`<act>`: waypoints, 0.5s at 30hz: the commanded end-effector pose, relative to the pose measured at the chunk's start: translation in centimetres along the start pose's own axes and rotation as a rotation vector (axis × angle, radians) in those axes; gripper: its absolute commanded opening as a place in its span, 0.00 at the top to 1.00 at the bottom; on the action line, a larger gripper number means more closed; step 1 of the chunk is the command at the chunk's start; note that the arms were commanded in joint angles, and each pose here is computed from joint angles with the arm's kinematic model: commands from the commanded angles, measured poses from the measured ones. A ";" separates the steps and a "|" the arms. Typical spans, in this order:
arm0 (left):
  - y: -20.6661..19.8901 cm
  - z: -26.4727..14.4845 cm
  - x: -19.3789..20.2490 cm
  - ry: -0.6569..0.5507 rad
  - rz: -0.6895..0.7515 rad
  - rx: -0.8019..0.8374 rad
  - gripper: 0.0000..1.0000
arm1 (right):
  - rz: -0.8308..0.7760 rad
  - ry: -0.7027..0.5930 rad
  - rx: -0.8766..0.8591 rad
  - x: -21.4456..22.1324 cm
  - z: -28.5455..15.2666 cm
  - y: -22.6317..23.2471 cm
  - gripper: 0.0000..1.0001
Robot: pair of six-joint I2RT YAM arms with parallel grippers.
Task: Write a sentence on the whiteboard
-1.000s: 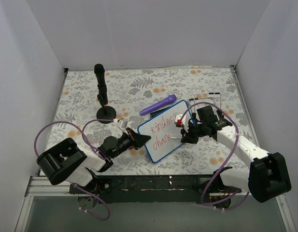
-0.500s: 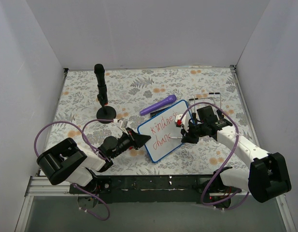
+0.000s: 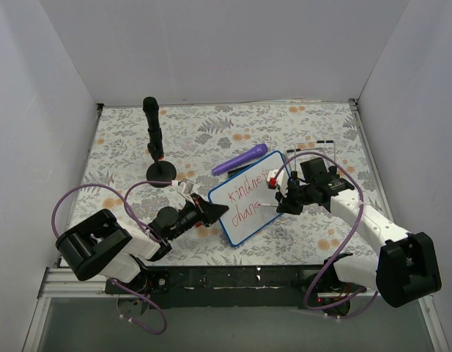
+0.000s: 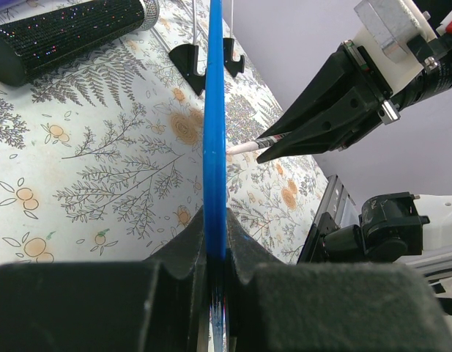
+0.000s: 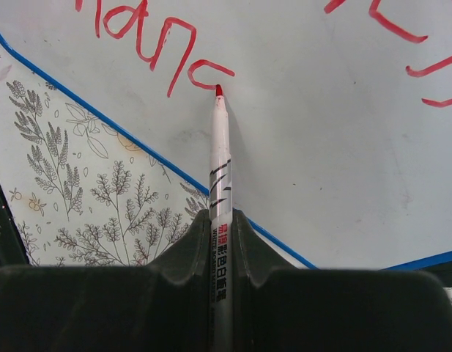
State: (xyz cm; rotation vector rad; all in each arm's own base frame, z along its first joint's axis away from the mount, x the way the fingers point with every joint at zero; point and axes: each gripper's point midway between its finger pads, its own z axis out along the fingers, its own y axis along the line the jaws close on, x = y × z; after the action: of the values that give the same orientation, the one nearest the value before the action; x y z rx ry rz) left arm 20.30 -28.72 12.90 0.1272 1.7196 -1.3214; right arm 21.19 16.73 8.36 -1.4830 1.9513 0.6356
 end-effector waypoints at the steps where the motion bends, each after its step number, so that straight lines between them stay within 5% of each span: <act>1: -1.5 -0.1 -0.4 -0.002 0.025 0.069 1.00 | -0.037 -0.045 0.089 -2.3 -1.0 -2.3 0.99; 15: -1.5 -0.1 -0.3 -0.001 0.025 0.067 1.00 | -0.035 -0.055 0.082 -2.6 -1.0 -2.3 0.99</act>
State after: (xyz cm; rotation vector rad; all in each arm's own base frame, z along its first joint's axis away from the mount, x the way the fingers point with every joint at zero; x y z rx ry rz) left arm 20.32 -28.71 12.92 0.1269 1.7187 -1.3214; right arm 21.81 16.90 9.02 -1.4570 1.9484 0.6267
